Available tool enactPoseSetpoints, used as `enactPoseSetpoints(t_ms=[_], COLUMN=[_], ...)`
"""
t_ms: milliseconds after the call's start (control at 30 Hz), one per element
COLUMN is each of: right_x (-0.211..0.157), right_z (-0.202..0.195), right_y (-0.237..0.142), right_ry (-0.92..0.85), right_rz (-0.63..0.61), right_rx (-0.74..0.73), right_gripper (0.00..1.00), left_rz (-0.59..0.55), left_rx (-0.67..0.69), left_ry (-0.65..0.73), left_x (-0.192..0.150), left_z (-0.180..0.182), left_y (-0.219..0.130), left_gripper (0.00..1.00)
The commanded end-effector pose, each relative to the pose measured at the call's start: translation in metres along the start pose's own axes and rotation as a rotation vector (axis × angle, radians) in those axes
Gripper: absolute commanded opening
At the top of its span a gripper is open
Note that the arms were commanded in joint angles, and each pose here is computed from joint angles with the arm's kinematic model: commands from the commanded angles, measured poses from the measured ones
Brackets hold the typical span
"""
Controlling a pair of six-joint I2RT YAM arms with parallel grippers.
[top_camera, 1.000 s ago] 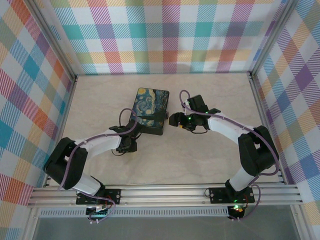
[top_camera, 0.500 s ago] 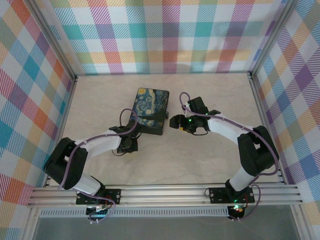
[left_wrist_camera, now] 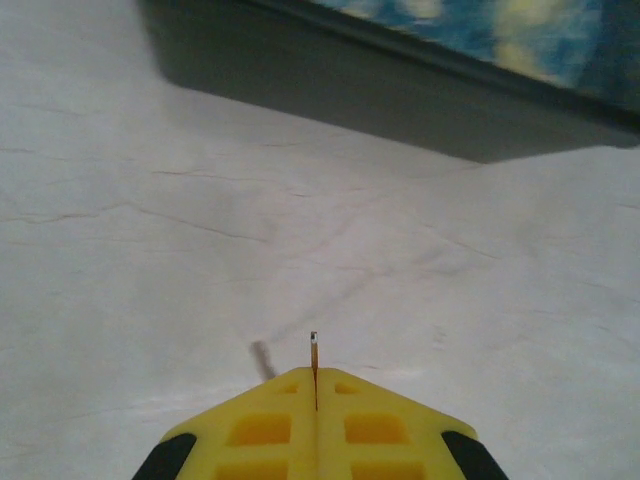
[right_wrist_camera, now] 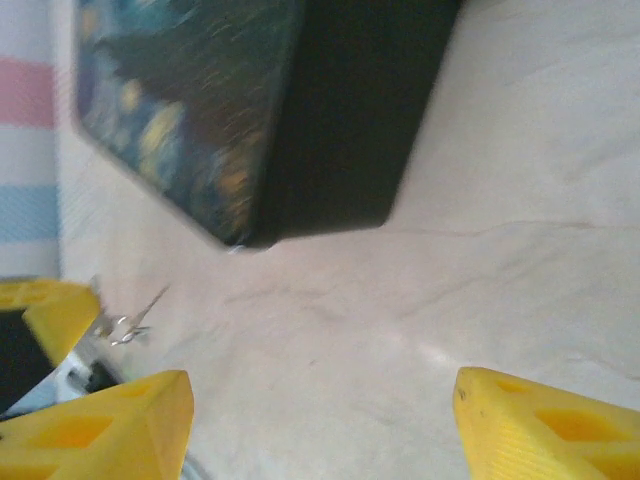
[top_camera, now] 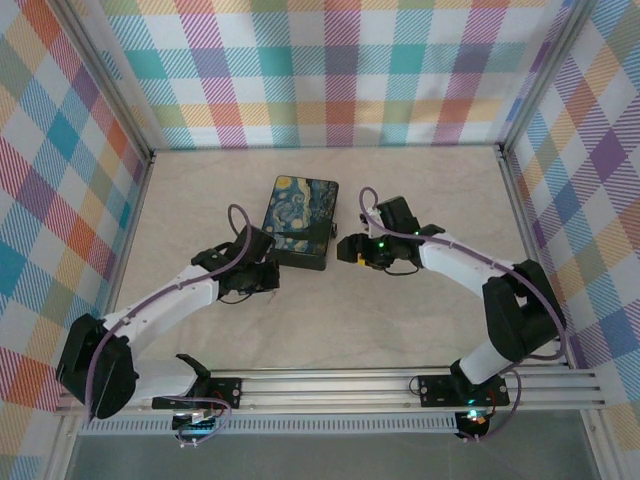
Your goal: Unlock the padlock with the key
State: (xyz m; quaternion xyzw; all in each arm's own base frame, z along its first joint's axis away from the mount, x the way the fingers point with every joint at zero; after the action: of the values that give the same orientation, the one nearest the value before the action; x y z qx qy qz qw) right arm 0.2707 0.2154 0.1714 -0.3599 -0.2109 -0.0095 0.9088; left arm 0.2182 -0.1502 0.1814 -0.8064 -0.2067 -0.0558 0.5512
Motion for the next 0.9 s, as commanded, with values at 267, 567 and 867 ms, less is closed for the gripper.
enactPoseSetpoints(t_ms=[267,567,867], right_x=[-0.021,-0.012,-0.006], right_z=[0.06,0.062,0.064], right_y=[-0.033,-0.036,-0.031], right_ry=[-0.31,-0.356,-0.354], right_rz=[-0.112,-0.238,-0.256], right_rx=[0.525,0.506,0.56], right_gripper=[0.45,0.35,0.38], left_rz=[-0.016,-0.032,-0.02], left_rx=[-0.655,-0.793,-0.796], left_ry=[0.063,0.061,0.067], left_x=[0.025,0.028,0.025], left_z=[-0.087,-0.099,-0.099], left_y=[-0.052,-0.058,-0.056], left_gripper=[0.0,0.0,0.0])
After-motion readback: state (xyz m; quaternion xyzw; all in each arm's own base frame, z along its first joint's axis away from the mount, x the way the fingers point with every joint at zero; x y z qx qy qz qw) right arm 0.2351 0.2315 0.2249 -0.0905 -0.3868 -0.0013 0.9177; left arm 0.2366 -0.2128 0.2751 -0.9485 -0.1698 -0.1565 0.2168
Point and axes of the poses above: each hand's point on the last joint's axis, 136 mm out from that joint toward the fingers, its own y axis out along the fingers, its own z axis along the line the jaws close on, x = y × z, the point moved 8 cm from there along -y, back along the fingers, and after that the axes turned 9 degrees about -y, right-handed, at the moved point
